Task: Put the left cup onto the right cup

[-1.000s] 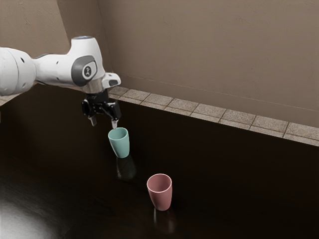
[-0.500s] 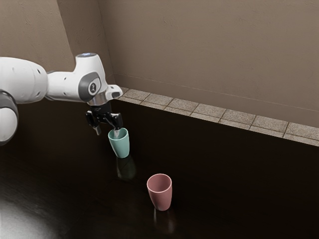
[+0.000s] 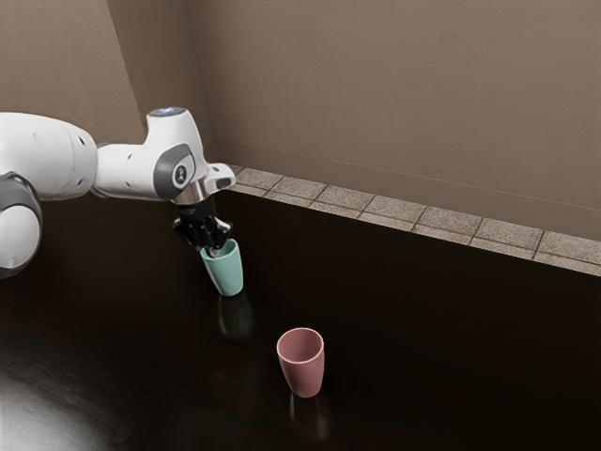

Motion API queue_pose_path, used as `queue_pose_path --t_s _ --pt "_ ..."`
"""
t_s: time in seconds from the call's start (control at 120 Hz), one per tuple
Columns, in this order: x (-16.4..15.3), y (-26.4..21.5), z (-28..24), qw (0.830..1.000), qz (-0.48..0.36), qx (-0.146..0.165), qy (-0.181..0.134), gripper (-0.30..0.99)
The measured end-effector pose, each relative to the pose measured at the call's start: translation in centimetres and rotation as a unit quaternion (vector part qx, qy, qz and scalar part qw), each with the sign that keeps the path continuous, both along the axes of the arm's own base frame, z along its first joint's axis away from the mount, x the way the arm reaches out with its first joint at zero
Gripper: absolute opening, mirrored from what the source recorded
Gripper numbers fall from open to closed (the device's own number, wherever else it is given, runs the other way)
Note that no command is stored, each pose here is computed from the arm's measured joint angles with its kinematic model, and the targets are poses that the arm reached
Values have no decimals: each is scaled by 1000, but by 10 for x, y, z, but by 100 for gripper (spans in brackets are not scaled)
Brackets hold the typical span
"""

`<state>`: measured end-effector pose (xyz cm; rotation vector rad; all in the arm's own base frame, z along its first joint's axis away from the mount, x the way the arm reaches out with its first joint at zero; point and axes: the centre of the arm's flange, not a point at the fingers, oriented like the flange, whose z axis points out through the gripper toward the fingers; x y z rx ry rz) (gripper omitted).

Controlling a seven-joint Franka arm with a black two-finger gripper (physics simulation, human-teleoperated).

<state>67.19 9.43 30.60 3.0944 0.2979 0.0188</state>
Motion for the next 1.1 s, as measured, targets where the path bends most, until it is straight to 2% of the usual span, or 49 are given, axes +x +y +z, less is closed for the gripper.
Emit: queue_pose_path --t_s 0.408,0.592,0.667,0.775,0.9,1.1 --pt "2 -8 6 1000 9 -1 -7 -8" --pt "7 -24 44 999 -1 3 -32 -9" --pt "5 -53 77 999 -21 3 -49 -9" --pt "-7 -130 123 995 -71 -1 -66 -9" --pt "-45 -193 130 993 -106 -12 -46 -9" --pt "-79 -238 120 993 -114 -25 -19 -9"
